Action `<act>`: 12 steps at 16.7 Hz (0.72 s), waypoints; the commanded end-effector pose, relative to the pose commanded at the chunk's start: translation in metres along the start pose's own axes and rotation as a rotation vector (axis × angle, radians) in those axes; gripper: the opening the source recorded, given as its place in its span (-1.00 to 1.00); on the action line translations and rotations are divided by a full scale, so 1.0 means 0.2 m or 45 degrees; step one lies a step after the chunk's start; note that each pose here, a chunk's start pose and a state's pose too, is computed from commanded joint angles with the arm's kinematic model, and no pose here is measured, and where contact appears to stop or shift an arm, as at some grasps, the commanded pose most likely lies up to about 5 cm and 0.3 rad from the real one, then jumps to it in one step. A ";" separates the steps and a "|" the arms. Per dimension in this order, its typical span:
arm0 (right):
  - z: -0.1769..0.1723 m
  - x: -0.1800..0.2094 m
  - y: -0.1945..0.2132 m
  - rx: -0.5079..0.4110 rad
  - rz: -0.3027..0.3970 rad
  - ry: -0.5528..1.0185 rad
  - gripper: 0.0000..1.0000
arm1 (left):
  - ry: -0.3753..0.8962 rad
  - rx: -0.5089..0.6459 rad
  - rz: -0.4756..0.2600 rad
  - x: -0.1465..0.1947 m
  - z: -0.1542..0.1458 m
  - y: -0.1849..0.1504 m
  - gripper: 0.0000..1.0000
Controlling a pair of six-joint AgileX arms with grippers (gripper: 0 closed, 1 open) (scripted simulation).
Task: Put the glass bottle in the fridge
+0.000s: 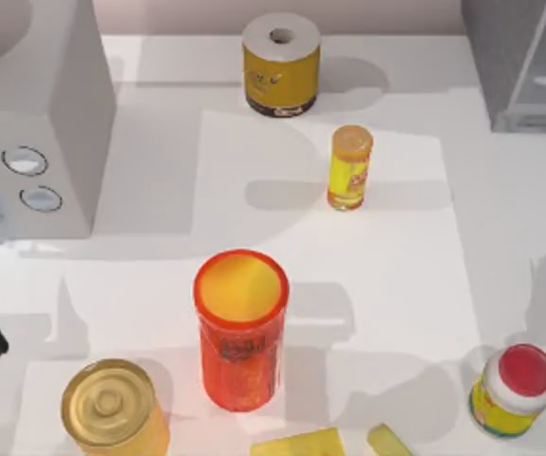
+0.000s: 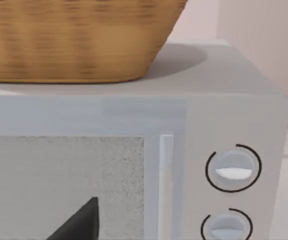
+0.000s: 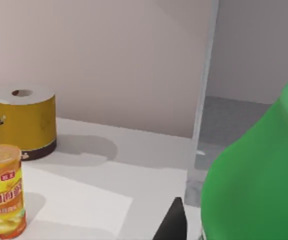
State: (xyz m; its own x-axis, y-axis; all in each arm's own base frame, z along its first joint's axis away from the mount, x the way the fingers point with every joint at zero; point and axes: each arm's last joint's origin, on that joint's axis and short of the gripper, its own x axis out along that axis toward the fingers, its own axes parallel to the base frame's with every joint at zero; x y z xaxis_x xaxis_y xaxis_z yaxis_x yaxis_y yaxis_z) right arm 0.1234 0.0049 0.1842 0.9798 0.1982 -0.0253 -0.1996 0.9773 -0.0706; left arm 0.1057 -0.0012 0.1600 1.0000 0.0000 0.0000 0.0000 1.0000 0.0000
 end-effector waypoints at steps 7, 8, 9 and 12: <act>-0.12 -0.09 0.00 0.092 -0.254 -0.023 -0.98 | 0.000 0.000 0.000 0.00 0.00 0.00 1.00; -0.12 -0.09 0.00 0.093 -0.255 -0.023 -0.98 | 0.000 0.000 0.000 0.00 0.00 0.00 1.00; -0.12 -0.09 0.00 0.093 -0.255 -0.023 -0.98 | 0.000 0.000 0.000 0.00 0.00 0.00 1.00; -0.12 -0.09 0.00 0.094 -0.252 -0.021 -0.98 | 0.000 0.000 0.000 0.00 0.00 0.00 1.00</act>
State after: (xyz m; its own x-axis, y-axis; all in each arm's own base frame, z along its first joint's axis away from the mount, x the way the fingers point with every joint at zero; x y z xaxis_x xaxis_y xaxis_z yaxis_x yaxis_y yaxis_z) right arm 0.1059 -0.0011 0.1603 1.0000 0.0023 -0.0014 -0.0023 1.0000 0.0004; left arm 0.1057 -0.0012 0.1600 1.0000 0.0000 0.0000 0.0000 1.0000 0.0000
